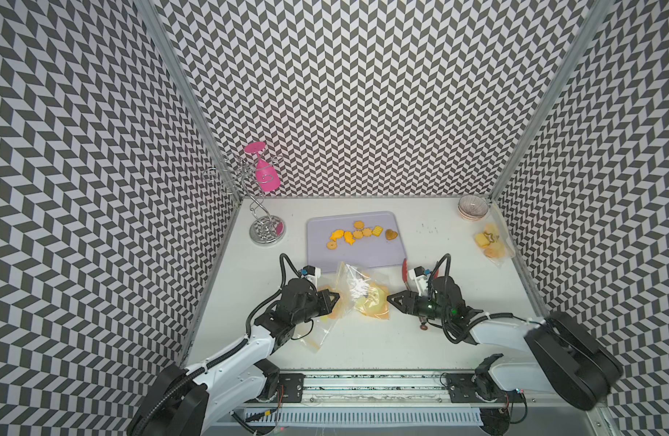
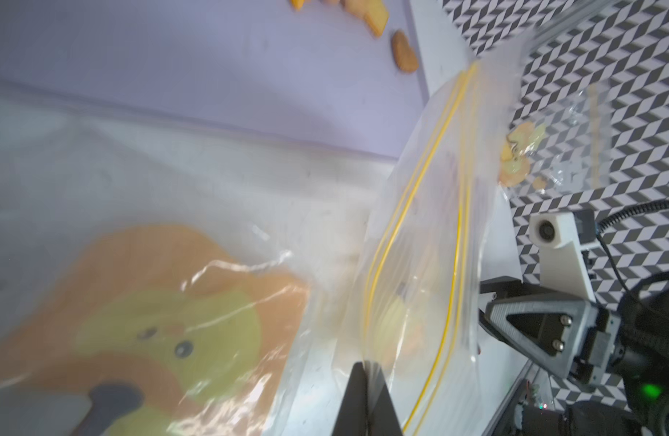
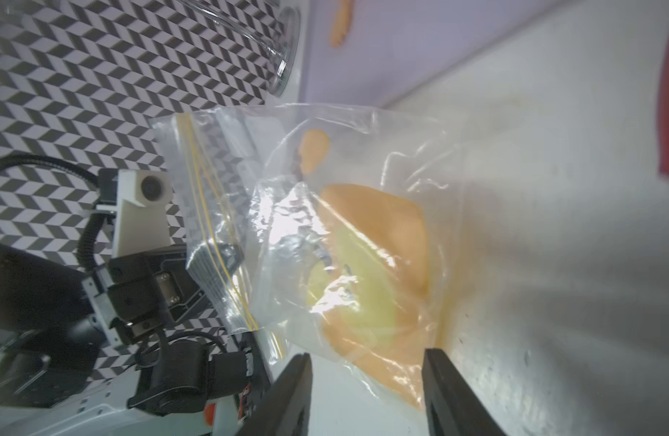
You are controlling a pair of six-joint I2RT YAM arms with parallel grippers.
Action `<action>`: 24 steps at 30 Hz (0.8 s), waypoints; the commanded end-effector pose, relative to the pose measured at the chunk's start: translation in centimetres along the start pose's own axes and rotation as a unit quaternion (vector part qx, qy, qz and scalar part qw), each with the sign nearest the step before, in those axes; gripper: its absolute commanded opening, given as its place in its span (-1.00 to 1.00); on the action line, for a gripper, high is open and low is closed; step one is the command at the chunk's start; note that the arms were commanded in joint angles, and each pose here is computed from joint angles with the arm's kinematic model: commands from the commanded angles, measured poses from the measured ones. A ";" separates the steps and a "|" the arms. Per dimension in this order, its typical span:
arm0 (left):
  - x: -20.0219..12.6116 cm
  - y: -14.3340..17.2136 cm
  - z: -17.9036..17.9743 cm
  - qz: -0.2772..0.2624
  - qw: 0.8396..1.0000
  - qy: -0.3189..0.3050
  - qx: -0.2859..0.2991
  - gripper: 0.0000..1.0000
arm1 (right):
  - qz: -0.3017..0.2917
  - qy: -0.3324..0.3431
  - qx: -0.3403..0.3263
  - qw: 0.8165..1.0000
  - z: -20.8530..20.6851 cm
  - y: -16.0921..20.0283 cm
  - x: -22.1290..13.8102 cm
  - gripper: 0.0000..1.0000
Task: Put the cookies into a resealable bag to prevent moisture
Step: Pick up the ziploc bag from the center of the board.
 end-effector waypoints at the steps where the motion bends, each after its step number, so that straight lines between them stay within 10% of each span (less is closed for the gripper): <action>1: -1.7 -3.6 -2.4 -0.034 0.998 -0.054 0.011 -1.00 | -0.092 0.083 -0.011 0.992 1.2 -4.1 -1.9 0.66; 2: -2.1 -4.6 -2.9 -0.039 0.997 -0.064 0.009 -1.00 | -0.098 0.092 -0.019 0.991 1.6 -4.5 -2.3 0.96; 8: -3.8 -11.4 -4.0 -0.051 0.977 -0.205 0.022 -1.00 | -0.140 0.139 -0.054 0.979 2.3 -5.6 -4.7 1.00; 15: -7.8 -19.8 -2.8 -0.118 0.873 -0.472 0.032 -1.00 | -0.118 0.320 -0.044 0.939 -1.0 -5.0 -6.8 1.00; 21: -11.2 -21.8 -3.9 -0.225 0.789 -0.569 0.059 -1.00 | -0.039 0.423 -0.025 0.905 -3.0 -3.7 -7.4 1.00; 24: -10.0 -21.3 -2.7 -0.210 0.775 -0.593 0.067 -1.00 | -0.006 0.437 -0.018 0.899 -4.0 -2.8 -6.8 1.00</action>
Point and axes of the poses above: each gripper's point midway between its finger pads, its own x axis out along the fingers, its own z axis along the line the jaws close on, y = z × x, the point moved 7 cm from there along -x, back along the fingers, and after that the axes turned 5 degrees about -x, right-handed, at the moved point
